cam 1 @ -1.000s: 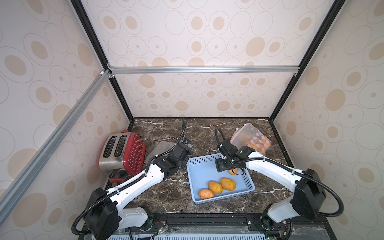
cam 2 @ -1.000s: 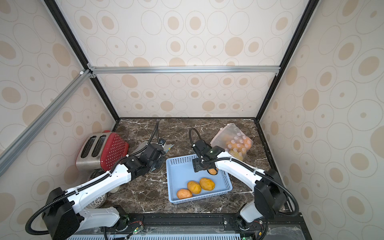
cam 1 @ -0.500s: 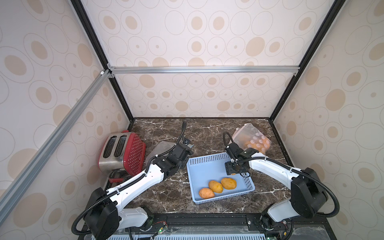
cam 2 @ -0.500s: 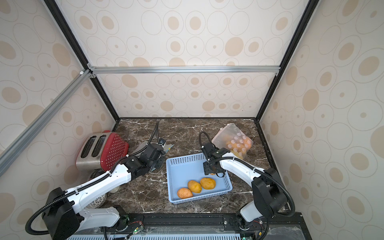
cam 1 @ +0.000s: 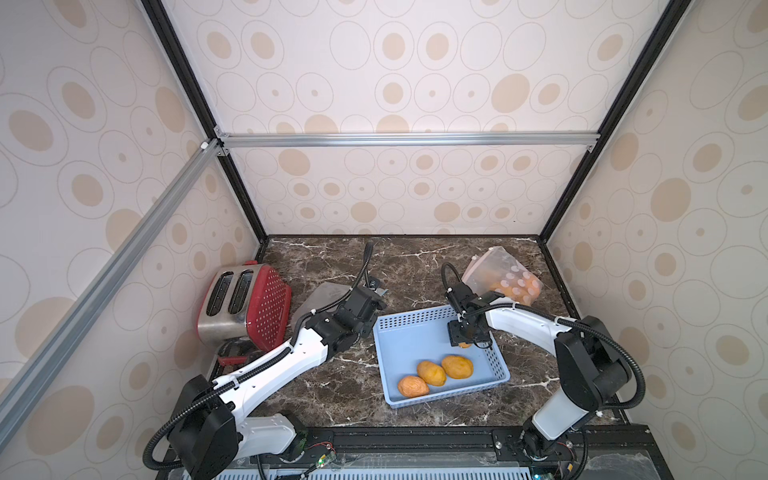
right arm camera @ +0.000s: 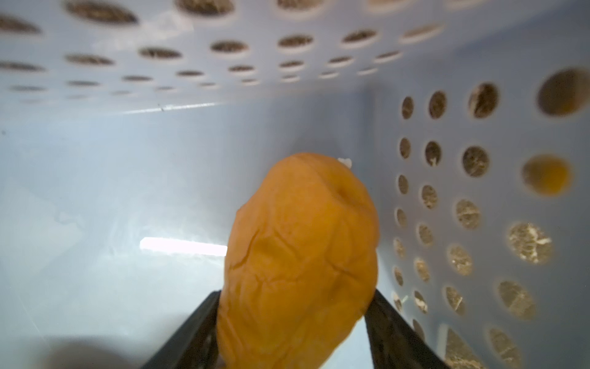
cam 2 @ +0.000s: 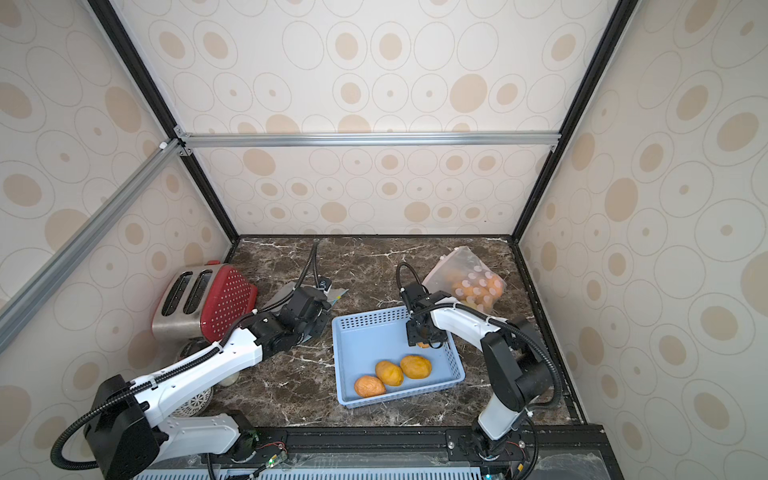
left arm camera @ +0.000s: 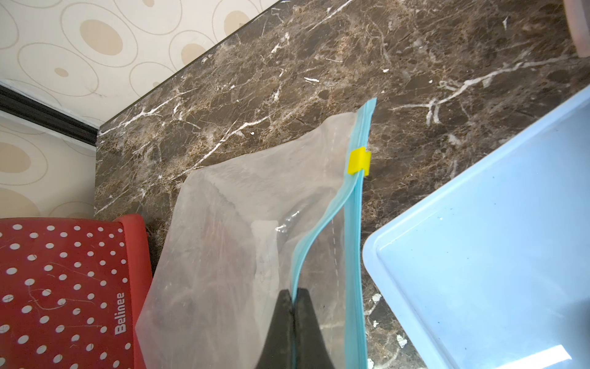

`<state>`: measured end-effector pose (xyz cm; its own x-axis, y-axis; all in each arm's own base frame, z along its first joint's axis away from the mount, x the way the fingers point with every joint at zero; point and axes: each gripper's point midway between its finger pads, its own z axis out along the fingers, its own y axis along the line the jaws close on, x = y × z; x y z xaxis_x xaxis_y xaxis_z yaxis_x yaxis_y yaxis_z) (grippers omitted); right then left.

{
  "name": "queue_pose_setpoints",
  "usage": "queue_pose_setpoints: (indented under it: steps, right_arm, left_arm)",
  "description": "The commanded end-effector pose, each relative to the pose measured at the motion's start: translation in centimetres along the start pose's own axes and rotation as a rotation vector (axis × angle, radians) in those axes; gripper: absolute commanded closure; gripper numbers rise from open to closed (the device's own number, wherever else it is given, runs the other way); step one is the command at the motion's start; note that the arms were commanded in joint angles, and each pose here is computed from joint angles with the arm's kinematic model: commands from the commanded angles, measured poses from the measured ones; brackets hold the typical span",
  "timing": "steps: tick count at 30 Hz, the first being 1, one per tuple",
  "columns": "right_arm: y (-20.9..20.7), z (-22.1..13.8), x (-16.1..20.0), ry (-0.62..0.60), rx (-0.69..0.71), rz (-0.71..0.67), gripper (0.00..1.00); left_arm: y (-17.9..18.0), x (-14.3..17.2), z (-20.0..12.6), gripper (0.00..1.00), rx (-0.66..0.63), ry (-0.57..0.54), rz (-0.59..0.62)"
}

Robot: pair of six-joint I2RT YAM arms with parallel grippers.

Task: Put the potatoes into a zipper bag and zip it
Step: Pick up the potato from the basket.

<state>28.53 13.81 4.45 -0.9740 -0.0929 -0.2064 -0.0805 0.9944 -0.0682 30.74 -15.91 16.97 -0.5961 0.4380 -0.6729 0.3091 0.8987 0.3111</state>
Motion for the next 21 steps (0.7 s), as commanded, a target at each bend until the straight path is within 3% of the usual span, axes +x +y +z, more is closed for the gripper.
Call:
queue_pose_setpoints:
  steps: [1, 7, 14, 21]
  right_arm:
    - [0.1, 0.0, -0.7, 0.000, 0.007, -0.007, 0.36]
    - [-0.1, 0.3, -1.3, 0.008, 0.039, -0.030, 0.40]
    - [0.0, 0.2, -2.3, -0.024, 0.045, -0.045, 0.27]
    - [0.2, 0.7, -3.1, -0.027, 0.056, -0.069, 0.30]
  left_arm:
    - [0.1, 0.1, -0.1, 1.00, -0.006, 0.002, -0.009]
    - [0.1, 0.2, -0.1, 1.00, -0.006, 0.003, -0.008]
    - [0.1, 0.3, 0.0, 1.00, -0.006, 0.009, -0.006]
    - [0.1, 0.4, 0.0, 1.00, -0.006, 0.011, -0.005]
